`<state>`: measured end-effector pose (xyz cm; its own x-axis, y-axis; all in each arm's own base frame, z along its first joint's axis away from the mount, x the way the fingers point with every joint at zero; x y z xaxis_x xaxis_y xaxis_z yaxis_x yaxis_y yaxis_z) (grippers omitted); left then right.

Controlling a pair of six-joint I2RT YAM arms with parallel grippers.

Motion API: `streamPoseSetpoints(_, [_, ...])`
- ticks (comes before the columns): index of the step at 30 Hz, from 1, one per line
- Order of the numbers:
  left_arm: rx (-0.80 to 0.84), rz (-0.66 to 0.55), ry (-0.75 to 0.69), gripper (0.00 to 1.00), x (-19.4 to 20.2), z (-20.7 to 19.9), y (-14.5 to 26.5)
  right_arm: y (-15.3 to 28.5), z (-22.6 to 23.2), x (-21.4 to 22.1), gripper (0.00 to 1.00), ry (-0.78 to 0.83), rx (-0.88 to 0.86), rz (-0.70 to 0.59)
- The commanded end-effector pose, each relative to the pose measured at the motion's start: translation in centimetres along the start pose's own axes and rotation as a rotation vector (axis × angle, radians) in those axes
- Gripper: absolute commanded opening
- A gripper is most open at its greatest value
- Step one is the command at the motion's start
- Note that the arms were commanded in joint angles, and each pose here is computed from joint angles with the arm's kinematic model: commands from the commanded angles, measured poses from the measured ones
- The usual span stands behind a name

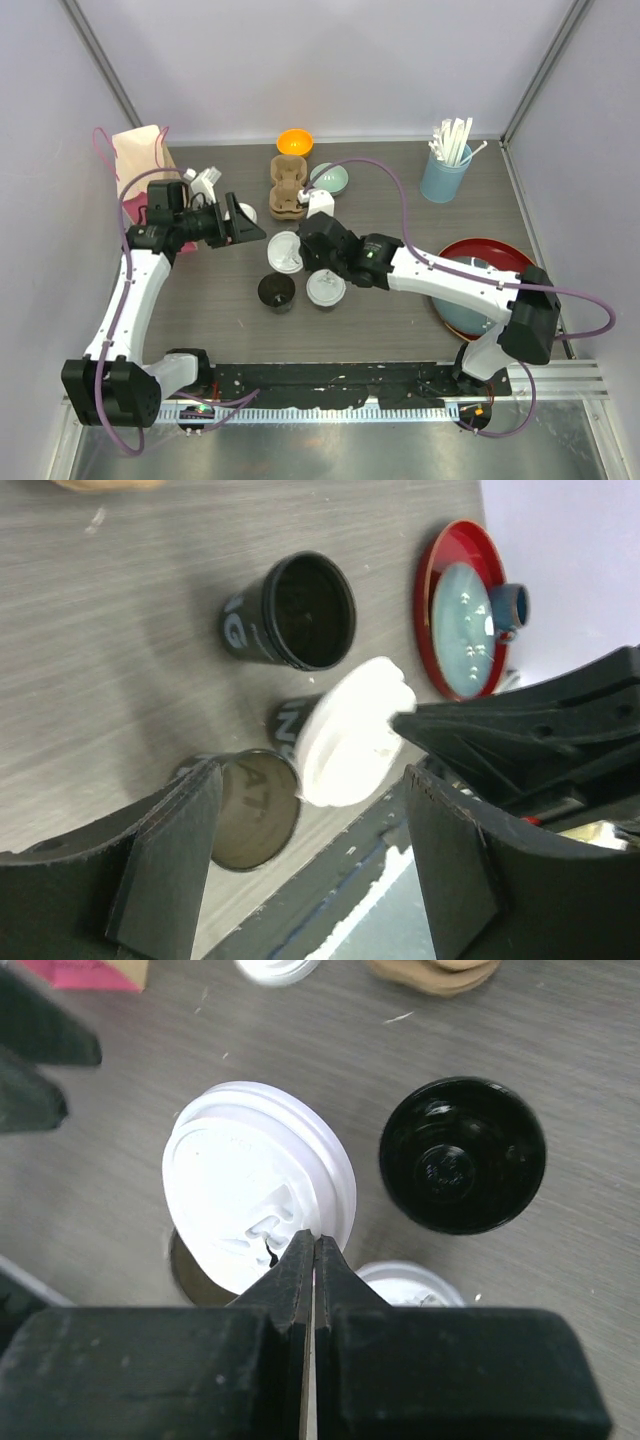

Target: Pack the takeout coffee

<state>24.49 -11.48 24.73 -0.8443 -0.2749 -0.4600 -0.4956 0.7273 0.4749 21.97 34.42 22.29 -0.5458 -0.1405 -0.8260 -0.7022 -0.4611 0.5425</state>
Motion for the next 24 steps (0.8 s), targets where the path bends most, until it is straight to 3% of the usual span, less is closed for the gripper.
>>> streamPoseSetpoints(1, [-0.136, -0.033, -0.217, 0.77, -1.1, 0.2, 2.3, 2.5, 2.3, -2.8, 0.01, 0.04, -0.141, 0.081])
streamPoseSetpoints(7, [-0.217, -0.008, -0.257, 0.76, -0.6, 1.9, 2.9, 2.5, 4.6, -0.9, 0.01, 0.085, -0.326, 0.295])
streamPoseSetpoints(12, [-0.245, 0.014, -0.251, 0.65, -0.1, 3.0, 2.7, 0.6, 4.2, 1.2, 0.01, 0.13, -0.271, 0.431])
streamPoseSetpoints(18, [-0.276, 0.007, -0.254, 0.5, -0.1, 4.1, 3.0, -1.4, 4.7, 2.2, 0.01, 0.167, -0.27, 0.487])
streamPoseSetpoints(24, [-0.26, 0.021, -0.248, 0.44, 0.2, 4.3, 2.7, -2.0, 4.5, 2.2, 0.01, 0.189, -0.233, 0.503])
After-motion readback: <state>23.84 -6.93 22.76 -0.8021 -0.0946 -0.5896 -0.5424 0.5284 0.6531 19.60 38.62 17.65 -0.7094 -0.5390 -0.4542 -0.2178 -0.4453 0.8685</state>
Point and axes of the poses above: each gripper's point midway between its finger pads, its own y axis back along the fingers, its own z axis along the line the jaws close on, x = y × z, the point moved 4 cm from there along y, back along the fingers, and after that the axes turned 4 degrees about y, right-handed, at the moved point
